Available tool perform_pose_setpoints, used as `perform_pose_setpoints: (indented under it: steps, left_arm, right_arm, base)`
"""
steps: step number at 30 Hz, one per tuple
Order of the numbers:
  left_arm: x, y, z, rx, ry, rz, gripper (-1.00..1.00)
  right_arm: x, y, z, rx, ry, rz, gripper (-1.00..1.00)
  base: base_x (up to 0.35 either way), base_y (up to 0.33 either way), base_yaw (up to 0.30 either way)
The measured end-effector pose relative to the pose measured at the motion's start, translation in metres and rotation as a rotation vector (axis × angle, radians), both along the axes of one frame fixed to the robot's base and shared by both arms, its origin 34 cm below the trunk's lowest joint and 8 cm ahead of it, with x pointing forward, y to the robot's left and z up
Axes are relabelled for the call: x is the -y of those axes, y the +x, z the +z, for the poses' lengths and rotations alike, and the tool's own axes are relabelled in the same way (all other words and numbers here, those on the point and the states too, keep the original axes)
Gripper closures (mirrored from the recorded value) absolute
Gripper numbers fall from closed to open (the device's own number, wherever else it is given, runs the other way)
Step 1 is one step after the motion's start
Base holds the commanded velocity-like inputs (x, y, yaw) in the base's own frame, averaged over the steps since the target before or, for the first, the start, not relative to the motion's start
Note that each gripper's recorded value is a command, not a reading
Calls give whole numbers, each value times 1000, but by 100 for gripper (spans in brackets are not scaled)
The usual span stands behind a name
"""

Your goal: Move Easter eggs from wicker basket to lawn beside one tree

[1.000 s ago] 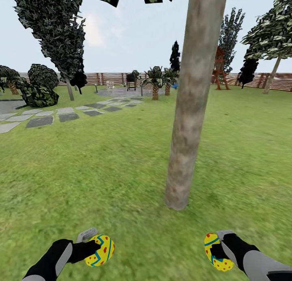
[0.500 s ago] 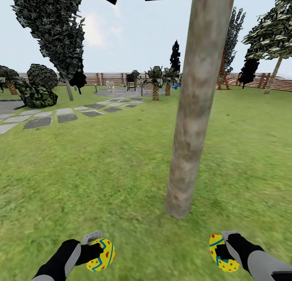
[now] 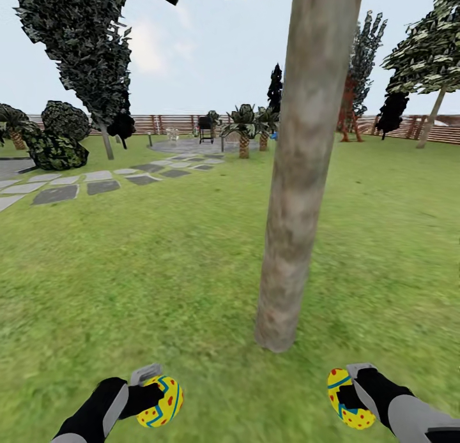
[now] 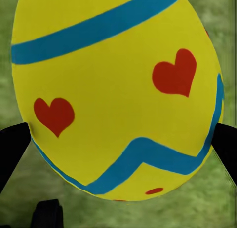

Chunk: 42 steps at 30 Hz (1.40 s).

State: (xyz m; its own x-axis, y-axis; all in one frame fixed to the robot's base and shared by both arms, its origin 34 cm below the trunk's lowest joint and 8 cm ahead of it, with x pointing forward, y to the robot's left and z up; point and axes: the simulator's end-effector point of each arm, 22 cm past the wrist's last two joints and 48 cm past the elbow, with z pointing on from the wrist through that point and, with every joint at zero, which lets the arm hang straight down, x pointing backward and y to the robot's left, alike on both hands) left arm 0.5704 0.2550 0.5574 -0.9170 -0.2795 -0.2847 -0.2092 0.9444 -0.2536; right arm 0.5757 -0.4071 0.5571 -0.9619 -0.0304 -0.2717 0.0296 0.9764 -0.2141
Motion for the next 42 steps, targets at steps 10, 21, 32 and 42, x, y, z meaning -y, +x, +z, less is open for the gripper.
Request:
perform_pose_setpoints:
  steps: [10, 21, 32, 42]
  left_arm:
    - [0, 0, 0, 0, -2, 0, 100]
    - [10, -9, -7, -24, -19, -1, 100]
    - [9, -10, -21, -27, -15, 1, 100]
    - [5, -11, -39, -23, -12, 7, 100]
  right_arm:
    - [-1, 0, 0, 0, 1, 1, 100]
    - [-2, 0, -1, 0, 2, 2, 100]
    - [-4, 0, -15, -1, 3, 5, 100]
    - [-6, -2, -33, 0, 6, 6, 100]
  base:
    - [175, -141, -40]
    - [1, -1, -296]
    - [0, 0, -59]
    - [0, 0, 0]
